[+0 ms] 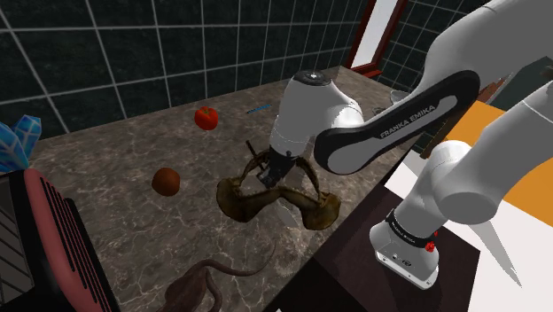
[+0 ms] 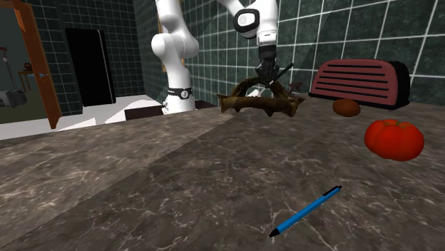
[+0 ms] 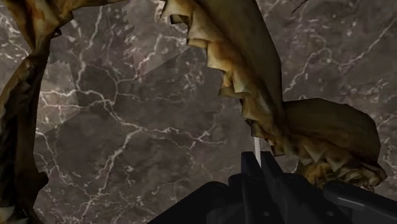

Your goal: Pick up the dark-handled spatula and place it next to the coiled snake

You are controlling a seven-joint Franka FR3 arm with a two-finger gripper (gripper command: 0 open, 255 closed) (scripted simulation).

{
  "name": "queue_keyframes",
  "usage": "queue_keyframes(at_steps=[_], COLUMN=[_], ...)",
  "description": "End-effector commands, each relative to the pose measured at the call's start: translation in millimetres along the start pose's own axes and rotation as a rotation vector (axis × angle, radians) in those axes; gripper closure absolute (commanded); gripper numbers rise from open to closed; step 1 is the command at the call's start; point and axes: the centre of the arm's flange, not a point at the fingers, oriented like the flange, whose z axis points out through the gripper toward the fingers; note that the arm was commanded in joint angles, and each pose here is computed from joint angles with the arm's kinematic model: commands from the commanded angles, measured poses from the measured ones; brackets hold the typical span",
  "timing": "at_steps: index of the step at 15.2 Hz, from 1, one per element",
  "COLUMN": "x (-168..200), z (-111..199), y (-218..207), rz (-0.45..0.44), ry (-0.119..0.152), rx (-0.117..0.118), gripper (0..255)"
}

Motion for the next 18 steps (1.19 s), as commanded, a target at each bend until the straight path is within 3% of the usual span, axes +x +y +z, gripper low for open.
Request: queue_keyframes(at_steps=[1, 12, 18], x=[-11, -17, -17], z=[26, 82, 82], y=[7, 8, 8], rz=[-0.002, -0.002, -0.002], ry=[-0.040, -0.040, -0.040], rx=[-0.024, -0.024, -0.024], gripper=[255, 255, 255])
